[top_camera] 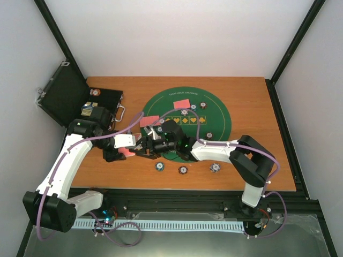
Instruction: Distribute texas hold em gaming equipment
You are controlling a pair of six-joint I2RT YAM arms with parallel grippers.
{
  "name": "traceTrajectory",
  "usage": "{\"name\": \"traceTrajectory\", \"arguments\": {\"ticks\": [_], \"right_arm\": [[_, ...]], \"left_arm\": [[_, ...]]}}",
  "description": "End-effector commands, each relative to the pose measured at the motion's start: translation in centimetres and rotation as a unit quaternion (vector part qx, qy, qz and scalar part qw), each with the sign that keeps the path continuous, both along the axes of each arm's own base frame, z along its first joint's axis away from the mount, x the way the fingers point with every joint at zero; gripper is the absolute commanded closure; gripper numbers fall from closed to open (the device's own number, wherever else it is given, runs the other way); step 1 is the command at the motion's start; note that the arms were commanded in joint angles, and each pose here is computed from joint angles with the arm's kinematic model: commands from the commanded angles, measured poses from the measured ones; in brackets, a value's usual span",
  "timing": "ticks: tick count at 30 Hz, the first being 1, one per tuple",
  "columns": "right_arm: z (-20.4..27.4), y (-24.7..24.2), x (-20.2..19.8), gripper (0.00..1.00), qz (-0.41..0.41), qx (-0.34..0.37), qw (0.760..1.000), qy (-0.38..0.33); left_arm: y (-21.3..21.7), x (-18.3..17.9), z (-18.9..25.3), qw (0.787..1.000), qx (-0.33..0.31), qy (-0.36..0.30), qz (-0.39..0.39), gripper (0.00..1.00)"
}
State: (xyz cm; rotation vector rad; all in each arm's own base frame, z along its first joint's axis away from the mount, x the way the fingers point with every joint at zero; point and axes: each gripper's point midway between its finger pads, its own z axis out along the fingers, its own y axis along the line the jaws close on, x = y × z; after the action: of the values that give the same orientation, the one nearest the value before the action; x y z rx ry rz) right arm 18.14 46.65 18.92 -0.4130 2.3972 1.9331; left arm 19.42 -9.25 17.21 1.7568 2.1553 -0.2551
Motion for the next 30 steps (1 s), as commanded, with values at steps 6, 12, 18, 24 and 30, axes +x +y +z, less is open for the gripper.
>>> {"name": "traceTrajectory", "arguments": {"ticks": [6,12,18,24,30], "right_arm": [[2.4,3.5,-0.4,0.31,0.028,0.053,0.998,-0.006],[1.0,5.0,-0.3,0.32,0.037,0.047,0.998,0.012],[-0.9,4.8,0.0,0.37,0.031,0.036,0.998,0.031],[-3.1,2.8,1.1,0.42,0.005,0.017,0.999,0.048],[-4.0,0.8,1.9,0.45,-0.017,0.007,0.998,0.054]], "left_arm": [[-0.6,-0.1,1.5,1.000,-0.019,-0.010,-0.006,0.99],[-0.4,-0.2,1.6,1.000,-0.014,-0.014,-0.007,0.98],[-0.3,-0.4,1.7,1.000,-0.013,-0.018,-0.009,0.99],[-0.4,-0.4,1.9,1.000,-0.016,-0.018,-0.011,0.99],[-0.5,-0.3,2.0,1.000,-0.018,-0.018,-0.012,0.99]]}}
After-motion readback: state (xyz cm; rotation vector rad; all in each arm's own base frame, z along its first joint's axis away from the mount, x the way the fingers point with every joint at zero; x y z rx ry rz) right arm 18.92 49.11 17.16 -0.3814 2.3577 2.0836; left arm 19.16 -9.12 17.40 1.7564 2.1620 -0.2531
